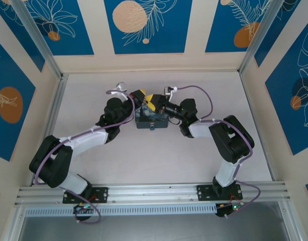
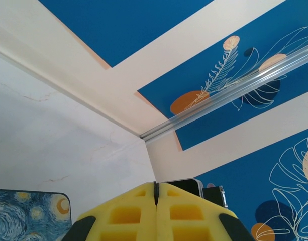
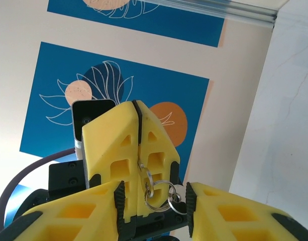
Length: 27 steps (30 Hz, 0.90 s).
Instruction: Unlock the padlock with the key
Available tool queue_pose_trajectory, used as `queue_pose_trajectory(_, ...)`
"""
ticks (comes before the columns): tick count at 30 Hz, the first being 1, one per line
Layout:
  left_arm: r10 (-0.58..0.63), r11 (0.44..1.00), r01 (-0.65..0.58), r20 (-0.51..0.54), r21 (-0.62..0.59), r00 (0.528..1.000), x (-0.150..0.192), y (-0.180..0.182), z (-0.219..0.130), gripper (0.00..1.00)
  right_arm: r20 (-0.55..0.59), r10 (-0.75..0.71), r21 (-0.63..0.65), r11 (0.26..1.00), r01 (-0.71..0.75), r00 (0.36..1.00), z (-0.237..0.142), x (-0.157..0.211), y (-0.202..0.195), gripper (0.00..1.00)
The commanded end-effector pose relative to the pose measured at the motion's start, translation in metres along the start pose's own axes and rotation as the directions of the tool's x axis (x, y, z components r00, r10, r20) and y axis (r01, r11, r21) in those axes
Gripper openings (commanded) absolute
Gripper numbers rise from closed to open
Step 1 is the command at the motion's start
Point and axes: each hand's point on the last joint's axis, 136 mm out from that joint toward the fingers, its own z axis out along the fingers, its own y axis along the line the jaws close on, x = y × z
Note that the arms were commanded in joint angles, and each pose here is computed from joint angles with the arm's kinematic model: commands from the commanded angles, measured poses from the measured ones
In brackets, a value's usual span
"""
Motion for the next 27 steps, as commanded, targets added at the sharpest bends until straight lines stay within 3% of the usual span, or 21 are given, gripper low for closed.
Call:
queue_pose_trajectory(1,-0.011,1.0,0.011,0.022,0.011,1.0,0.001,0.0,0.0,0.0,0.014,-0.027,-0.046,0.999,0.027,1.0,0.007,-0.004,0.013,0.39)
queue_pose_trajectory(27,-0.019,1.0,0.019,0.041,-0.007,0.999,0.001,0.003,0.0,0.0,0.016,0.001,-0.066,0.998,0.0,1.0,0.01,-0.007,0.007,0.21)
